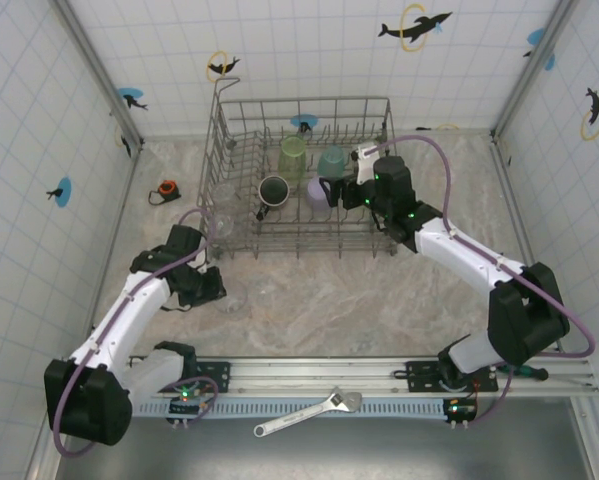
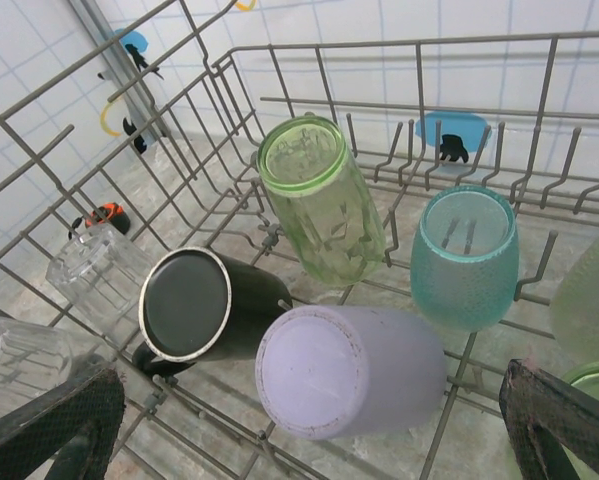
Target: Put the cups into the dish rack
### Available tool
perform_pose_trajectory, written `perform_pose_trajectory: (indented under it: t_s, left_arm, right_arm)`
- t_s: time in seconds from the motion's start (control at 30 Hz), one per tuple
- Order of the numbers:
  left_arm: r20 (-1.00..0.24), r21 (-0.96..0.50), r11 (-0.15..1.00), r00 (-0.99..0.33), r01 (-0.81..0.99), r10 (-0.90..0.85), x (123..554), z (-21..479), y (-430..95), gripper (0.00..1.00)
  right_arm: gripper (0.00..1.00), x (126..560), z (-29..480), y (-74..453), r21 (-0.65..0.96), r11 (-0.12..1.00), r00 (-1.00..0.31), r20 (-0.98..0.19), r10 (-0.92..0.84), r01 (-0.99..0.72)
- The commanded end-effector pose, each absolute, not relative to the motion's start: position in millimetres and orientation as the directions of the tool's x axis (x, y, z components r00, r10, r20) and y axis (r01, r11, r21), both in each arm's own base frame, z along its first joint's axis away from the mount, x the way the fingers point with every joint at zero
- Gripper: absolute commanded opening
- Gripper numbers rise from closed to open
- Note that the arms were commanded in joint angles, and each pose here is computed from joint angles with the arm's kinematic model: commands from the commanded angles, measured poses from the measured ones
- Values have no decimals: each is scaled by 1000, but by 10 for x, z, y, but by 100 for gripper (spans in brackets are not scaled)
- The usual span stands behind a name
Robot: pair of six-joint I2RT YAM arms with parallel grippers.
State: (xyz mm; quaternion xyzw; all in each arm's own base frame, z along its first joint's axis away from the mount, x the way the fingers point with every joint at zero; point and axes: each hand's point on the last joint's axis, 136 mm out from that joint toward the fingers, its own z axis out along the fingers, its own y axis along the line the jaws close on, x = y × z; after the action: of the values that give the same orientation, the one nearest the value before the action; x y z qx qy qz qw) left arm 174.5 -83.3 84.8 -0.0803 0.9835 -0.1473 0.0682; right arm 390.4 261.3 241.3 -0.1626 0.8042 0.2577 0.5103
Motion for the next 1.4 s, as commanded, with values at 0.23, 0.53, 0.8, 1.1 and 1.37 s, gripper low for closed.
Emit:
perform_pose_trajectory:
  t_s: [0.23,0.53,0.8,1.1,1.37]
  left_arm:
    - [-130,-268,957,-979,-115,-155,1799,782,-884,0]
    - [-157,-344,938,-981,-51,-111,1922,984,-1164,0]
    - [-211,-426,905,-972,-8,-108,2133,1372,-1377,0]
    - [-261,-542,839,-957,35,-129,2387,1863,-1648,0]
    - [-299,-575,815,-947,79,-120,2495,2193,-1753,0]
  right_arm:
    - [100,3874,2402,2579,281,807,-430,-902,37,-519]
    - [100,3763,2351,2424,277,825,-438,-898,40,-493]
    - [100,3705,2290,2310,285,836,-460,-887,44,-469]
    - [100,3705,2256,2248,317,833,-486,-871,66,-454]
    - [100,3729,2205,2249,336,828,-508,-858,72,-450]
